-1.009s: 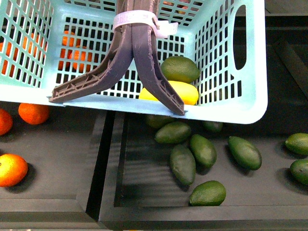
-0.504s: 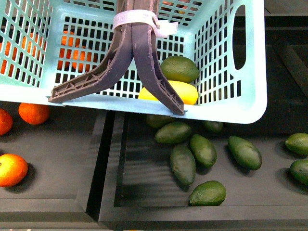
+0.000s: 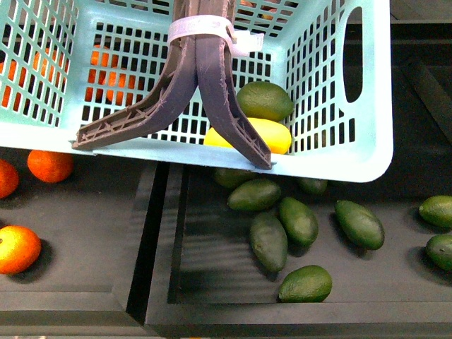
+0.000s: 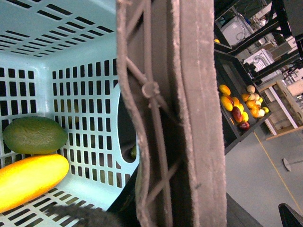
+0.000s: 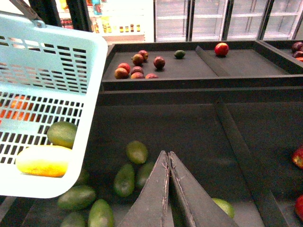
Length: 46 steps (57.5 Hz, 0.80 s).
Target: Pick mango and avocado into basket
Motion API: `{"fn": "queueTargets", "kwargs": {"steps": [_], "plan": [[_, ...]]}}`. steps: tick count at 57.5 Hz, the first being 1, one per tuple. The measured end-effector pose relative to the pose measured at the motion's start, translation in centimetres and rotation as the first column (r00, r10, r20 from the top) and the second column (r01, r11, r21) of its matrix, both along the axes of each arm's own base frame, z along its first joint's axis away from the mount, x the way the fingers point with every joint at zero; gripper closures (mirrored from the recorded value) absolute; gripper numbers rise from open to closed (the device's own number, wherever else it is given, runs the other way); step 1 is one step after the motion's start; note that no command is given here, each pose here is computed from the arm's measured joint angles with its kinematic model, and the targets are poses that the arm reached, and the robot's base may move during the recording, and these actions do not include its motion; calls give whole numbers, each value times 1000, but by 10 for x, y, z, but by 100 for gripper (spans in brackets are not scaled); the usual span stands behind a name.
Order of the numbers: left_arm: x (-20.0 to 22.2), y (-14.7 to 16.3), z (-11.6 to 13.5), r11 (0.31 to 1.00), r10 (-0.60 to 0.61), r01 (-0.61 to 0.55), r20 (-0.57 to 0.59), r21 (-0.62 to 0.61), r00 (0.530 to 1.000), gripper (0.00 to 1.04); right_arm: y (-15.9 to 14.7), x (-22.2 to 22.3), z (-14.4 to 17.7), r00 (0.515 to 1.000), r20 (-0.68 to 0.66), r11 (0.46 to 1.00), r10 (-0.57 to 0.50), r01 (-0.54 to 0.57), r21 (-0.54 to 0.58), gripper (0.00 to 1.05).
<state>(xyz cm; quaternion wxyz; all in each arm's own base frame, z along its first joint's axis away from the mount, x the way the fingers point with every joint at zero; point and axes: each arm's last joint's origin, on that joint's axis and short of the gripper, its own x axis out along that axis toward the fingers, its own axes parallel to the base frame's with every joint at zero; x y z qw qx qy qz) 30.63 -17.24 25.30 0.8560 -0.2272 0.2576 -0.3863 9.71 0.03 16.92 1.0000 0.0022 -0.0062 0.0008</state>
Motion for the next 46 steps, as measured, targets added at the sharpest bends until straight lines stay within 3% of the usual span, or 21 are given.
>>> {"fn": "queueTargets", "kwargs": {"steps": [12,27,46], "plan": [[0,0,0,1000,1,-1,-1,-1,1000,91,0,0,0,1000,0,1000,0,0,-2,70],[-2,-3,0,1000,-17,17,-2,-3,1000,91,0,0,0,1000,-1,1000,-2,2,-1,7],[-1,-1,0,1000,0,0,-5,-3,1000,91,0,0,0,1000,1,1000,-1,1,-2,9]]}}
